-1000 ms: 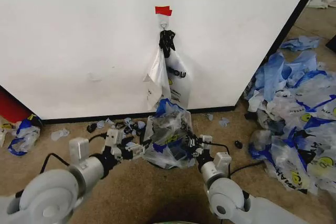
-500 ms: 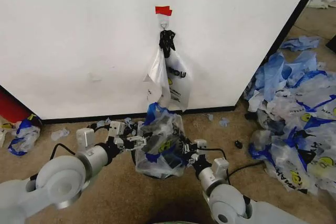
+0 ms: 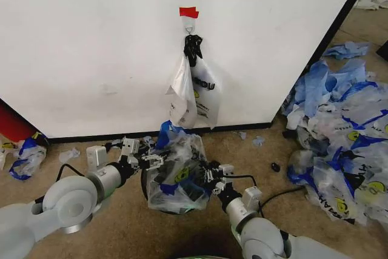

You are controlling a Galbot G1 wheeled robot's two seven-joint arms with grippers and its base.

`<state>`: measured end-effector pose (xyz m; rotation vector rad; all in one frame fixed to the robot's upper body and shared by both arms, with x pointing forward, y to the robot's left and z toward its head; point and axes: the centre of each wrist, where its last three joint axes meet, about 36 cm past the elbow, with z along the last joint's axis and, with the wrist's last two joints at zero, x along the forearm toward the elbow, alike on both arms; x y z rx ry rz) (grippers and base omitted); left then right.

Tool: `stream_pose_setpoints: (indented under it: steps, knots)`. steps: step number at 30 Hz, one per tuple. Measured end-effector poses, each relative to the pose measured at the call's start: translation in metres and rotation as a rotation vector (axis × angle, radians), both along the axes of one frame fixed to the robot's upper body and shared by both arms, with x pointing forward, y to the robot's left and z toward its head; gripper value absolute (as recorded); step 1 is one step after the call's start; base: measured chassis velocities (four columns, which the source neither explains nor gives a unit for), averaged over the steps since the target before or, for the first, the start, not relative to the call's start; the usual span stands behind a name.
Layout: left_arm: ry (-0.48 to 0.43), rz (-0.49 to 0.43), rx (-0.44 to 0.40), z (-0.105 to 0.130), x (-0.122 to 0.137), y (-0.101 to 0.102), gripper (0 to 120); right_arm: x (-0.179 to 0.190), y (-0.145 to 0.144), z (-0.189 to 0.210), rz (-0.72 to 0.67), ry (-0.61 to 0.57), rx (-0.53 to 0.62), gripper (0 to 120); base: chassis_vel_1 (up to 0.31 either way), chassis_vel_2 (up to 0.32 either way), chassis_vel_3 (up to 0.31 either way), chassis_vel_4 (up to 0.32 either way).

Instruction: Pick up the garbage bag from the wall and place it over the trash bin.

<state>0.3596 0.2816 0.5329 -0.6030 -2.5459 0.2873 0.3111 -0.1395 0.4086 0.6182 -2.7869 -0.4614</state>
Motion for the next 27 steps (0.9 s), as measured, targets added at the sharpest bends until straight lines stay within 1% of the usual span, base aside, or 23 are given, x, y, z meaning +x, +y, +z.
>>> stream_pose_setpoints:
  steps: [5,9,10,13,14,15,16,18,21,23,24,25,26,27]
  knots:
    - [-0.004,0.002,0.006,-0.0001,-0.0019,0.0012,99,-0.0012,-0.0004,0.0010,-0.002,-0.001,0.003,1,0.000,0.000,0.000,0.000]
    - [-0.010,0.001,0.004,0.0005,-0.0026,0.0006,92,-0.0013,-0.0002,0.0010,-0.009,-0.002,0.004,1,0.000,0.000,0.000,0.000]
    - [-0.010,0.001,0.004,0.0005,-0.0026,0.0006,92,-0.0013,-0.0002,0.0010,-0.009,-0.002,0.004,1,0.000,0.000,0.000,0.000]
    - [-0.016,0.002,0.002,0.0009,-0.0026,0.0005,81,-0.0017,-0.0007,0.0006,-0.013,-0.004,0.003,1,0.000,0.000,0.000,0.000]
    - [-0.016,0.002,0.002,0.0007,-0.0028,0.0004,74,-0.0017,-0.0011,0.0006,-0.016,-0.004,0.003,1,0.000,0.000,0.000,0.000]
    - [-0.016,0.002,0.001,0.0003,-0.0032,0.0001,73,-0.0016,-0.0012,0.0006,-0.017,-0.004,0.004,1,0.000,0.000,0.000,0.000]
    - [-0.016,0.002,0.000,-0.0004,-0.0038,-0.0004,66,-0.0013,-0.0012,0.0008,-0.020,-0.005,0.005,1,0.000,0.000,0.000,0.000]
    - [-0.016,0.001,0.000,-0.0008,-0.0041,-0.0005,65,-0.0013,-0.0011,0.0008,-0.021,-0.005,0.005,1,0.000,0.000,0.000,0.000]
    - [-0.016,0.003,0.000,-0.0021,-0.0053,-0.0006,49,-0.0015,-0.0015,0.0006,-0.024,-0.007,0.004,1,0.000,0.000,0.000,0.000]
    - [-0.017,0.003,0.000,-0.0024,-0.0058,-0.0006,43,-0.0016,-0.0018,0.0004,-0.026,-0.008,0.004,1,0.000,0.000,0.000,0.000]
    - [-0.017,0.003,0.000,-0.0024,-0.0058,-0.0006,43,-0.0016,-0.0018,0.0004,-0.026,-0.008,0.004,1,0.000,0.000,0.000,0.000]
    - [-0.018,0.003,0.000,-0.0026,-0.0059,-0.0006,37,-0.0018,-0.0018,0.0002,-0.027,-0.007,0.004,1,0.000,0.000,0.000,0.000]
    - [-0.019,0.004,0.000,-0.0025,-0.0058,-0.0006,36,-0.0018,-0.0018,0.0001,-0.027,-0.007,0.003,1,0.000,0.000,0.000,0.000]
    - [-0.021,0.005,0.000,-0.0024,-0.0057,-0.0006,29,-0.0019,-0.0017,-0.0002,-0.028,-0.007,0.003,1,0.000,0.000,0.000,0.000]
